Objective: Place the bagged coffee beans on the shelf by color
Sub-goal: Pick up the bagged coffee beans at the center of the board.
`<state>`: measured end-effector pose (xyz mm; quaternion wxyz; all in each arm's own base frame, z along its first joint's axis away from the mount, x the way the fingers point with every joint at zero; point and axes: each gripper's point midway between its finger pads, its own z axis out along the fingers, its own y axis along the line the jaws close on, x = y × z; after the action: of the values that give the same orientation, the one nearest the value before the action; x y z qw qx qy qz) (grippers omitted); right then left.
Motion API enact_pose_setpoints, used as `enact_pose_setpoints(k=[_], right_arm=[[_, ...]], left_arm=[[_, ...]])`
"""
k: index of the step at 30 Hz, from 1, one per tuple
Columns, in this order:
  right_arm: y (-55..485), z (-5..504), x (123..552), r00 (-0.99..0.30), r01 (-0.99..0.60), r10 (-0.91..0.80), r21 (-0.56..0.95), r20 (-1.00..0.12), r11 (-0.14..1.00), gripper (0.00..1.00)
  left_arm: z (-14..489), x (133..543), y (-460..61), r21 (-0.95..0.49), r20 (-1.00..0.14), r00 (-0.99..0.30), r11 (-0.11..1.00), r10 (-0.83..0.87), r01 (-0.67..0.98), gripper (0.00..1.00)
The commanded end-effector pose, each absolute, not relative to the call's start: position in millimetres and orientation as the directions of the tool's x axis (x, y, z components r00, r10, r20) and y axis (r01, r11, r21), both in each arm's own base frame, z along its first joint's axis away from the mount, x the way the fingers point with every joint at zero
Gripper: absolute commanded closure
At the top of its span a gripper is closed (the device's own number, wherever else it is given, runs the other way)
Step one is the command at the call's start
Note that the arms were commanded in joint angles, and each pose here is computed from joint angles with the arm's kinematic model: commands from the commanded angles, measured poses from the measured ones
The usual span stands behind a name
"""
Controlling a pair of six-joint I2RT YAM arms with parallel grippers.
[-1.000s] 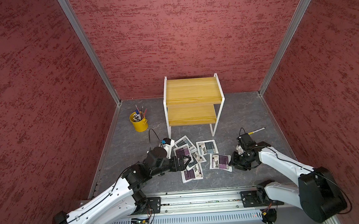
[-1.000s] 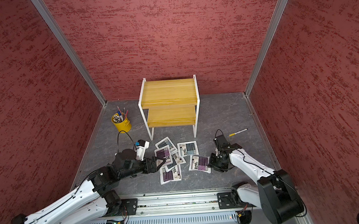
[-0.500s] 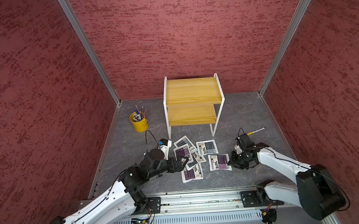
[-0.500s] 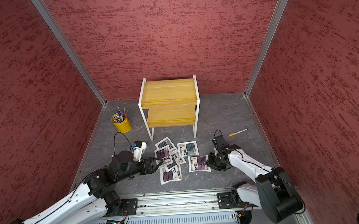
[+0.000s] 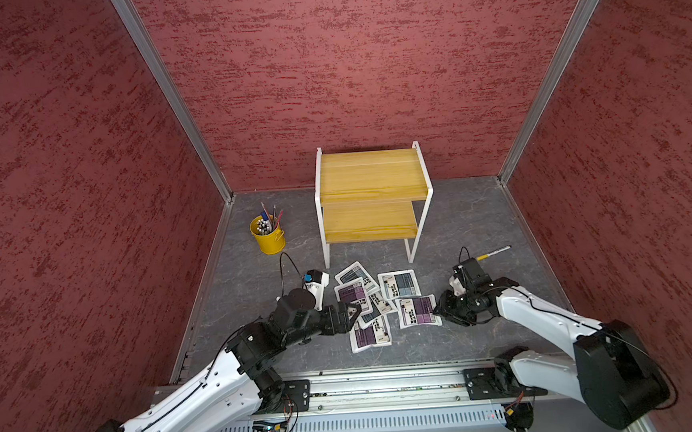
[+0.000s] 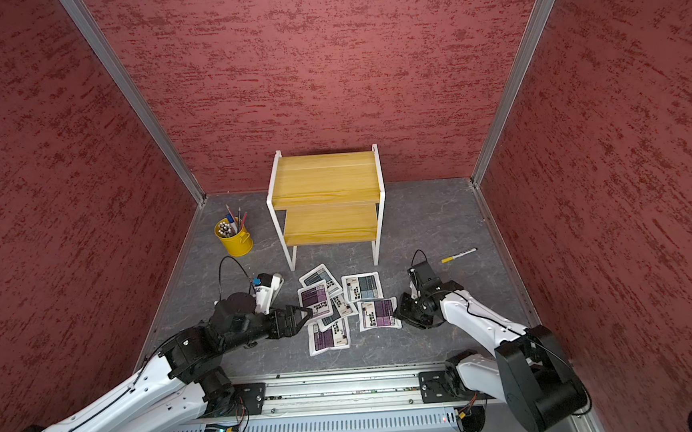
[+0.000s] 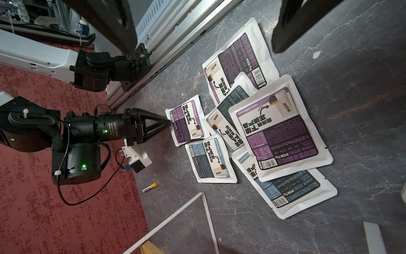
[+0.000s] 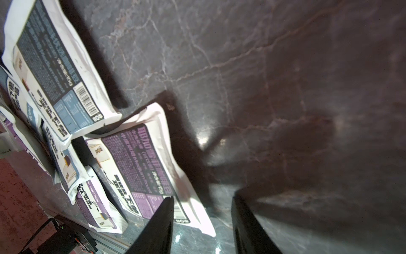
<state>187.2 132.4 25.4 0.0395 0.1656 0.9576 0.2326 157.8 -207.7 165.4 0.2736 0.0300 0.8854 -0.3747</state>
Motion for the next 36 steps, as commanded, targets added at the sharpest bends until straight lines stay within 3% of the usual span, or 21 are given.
enact_pose_setpoints(k=[1, 9, 17, 27, 32, 36], right_arm=[[141.2, 23.5, 193.2, -0.949, 0.272, 0.315, 0.490, -0.006, 0.828, 0.54], [148.8, 16.7, 201.1, -0.961, 0.241, 0.275, 0.468, -0.005, 0.850, 0.56], [138.7, -4.9, 192.7, -0.977, 0.193, 0.211, 0.290, -0.032, 0.937, 0.63], [137.0, -18.5, 188.3, -0.985, 0.158, 0.168, 0.169, -0.047, 0.973, 0.82], [129.7, -7.3, 185.7, -0.980, 0.165, 0.181, 0.165, -0.083, 0.972, 1.00], [122.4, 9.4, 180.9, -0.974, 0.177, 0.197, 0.168, -0.113, 0.970, 1.00]], left_arm=[[161.2, 157.5, -203.8, -0.640, -0.504, -0.849, 0.729, -0.159, 0.243, 0.00], [156.5, 153.7, -198.9, -0.628, -0.489, -0.860, 0.744, -0.148, 0.229, 0.00], [157.7, 153.9, -197.4, -0.631, -0.488, -0.859, 0.743, -0.153, 0.225, 0.00], [156.7, 152.5, -194.8, -0.630, -0.478, -0.865, 0.747, -0.156, 0.213, 0.00], [156.5, 151.5, -193.2, -0.635, -0.472, -0.866, 0.745, -0.165, 0.205, 0.00], [158.6, 152.2, -192.7, -0.639, -0.478, -0.861, 0.741, -0.174, 0.205, 0.00]])
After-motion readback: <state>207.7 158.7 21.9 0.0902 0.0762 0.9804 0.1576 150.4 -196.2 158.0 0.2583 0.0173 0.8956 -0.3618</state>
